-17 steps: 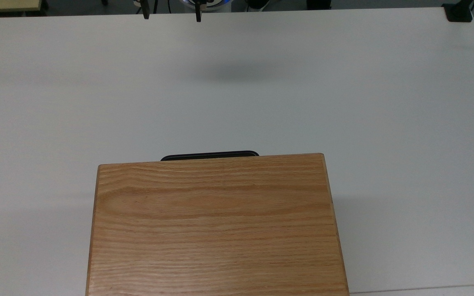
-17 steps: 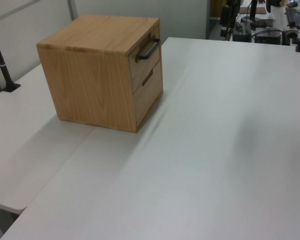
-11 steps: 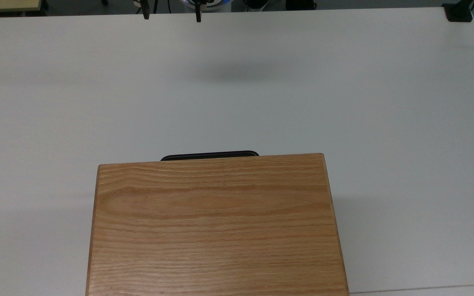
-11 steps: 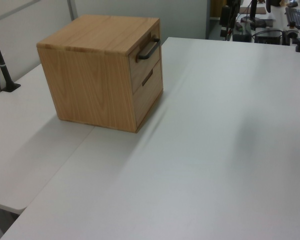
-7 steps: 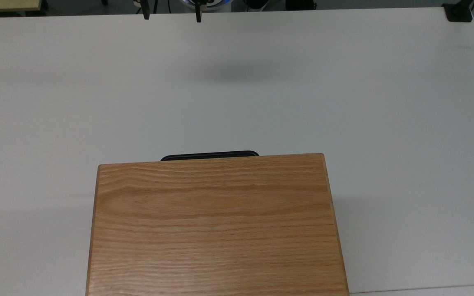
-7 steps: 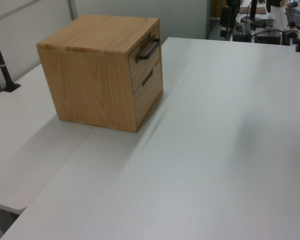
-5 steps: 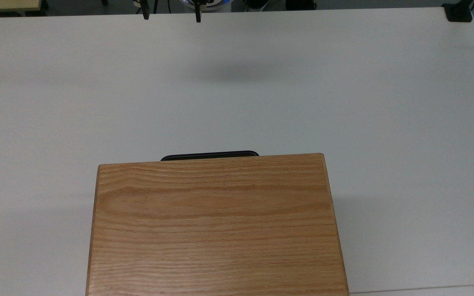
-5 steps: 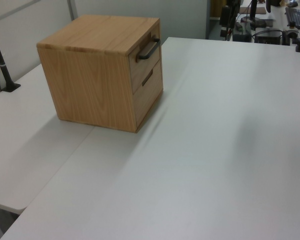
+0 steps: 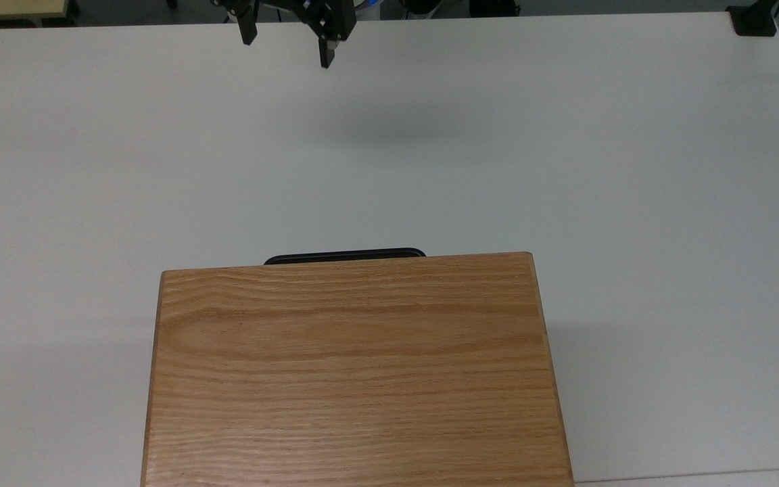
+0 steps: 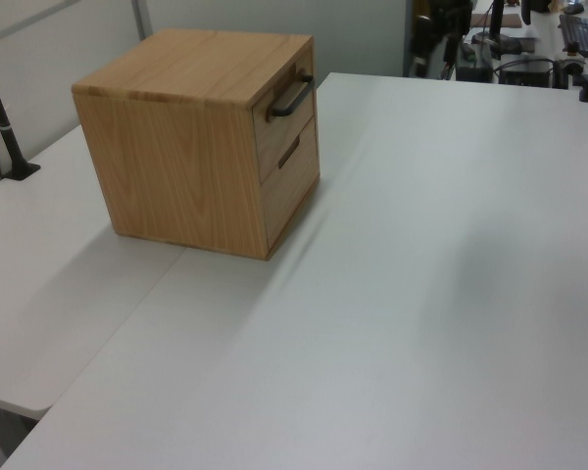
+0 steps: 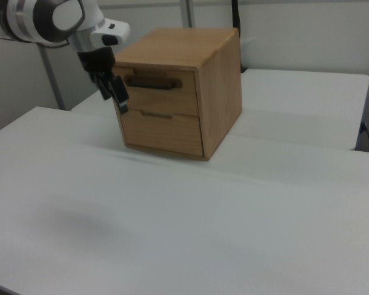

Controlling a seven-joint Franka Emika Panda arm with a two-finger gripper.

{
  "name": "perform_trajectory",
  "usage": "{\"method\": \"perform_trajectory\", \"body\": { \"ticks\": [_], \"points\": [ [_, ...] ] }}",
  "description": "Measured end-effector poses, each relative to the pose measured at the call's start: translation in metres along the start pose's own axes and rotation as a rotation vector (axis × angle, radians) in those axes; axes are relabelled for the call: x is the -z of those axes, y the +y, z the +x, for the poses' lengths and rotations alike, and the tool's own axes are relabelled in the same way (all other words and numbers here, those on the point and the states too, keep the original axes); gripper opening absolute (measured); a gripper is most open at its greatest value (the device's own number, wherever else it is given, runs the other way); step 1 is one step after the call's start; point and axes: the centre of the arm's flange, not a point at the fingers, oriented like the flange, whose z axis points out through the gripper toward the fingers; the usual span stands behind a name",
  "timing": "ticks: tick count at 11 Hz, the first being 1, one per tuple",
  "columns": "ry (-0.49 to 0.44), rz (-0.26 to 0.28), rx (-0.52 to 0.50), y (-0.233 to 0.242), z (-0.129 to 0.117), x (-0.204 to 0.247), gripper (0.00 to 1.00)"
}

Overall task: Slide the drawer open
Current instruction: 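Lower the gripper toward the black handle of the upper drawer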

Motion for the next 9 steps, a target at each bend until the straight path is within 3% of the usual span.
{"method": "perform_trajectory", "body": {
  "ticks": [2,3,5,6,8,9],
  "points": [
    [0.089,0.059,-0.311,-0.016,0.013,-0.002,1.0],
    [0.131,0.097,-0.414,-0.024,0.02,-0.005,1.0],
    [0.203,0.192,-0.555,-0.034,0.036,-0.01,0.9],
    [0.216,0.253,-0.628,-0.037,0.043,-0.013,0.82],
    [0.234,0.332,-0.699,-0.044,0.054,-0.023,0.5],
    [0.224,0.359,-0.724,-0.047,0.059,-0.032,0.46]
  ]
}}
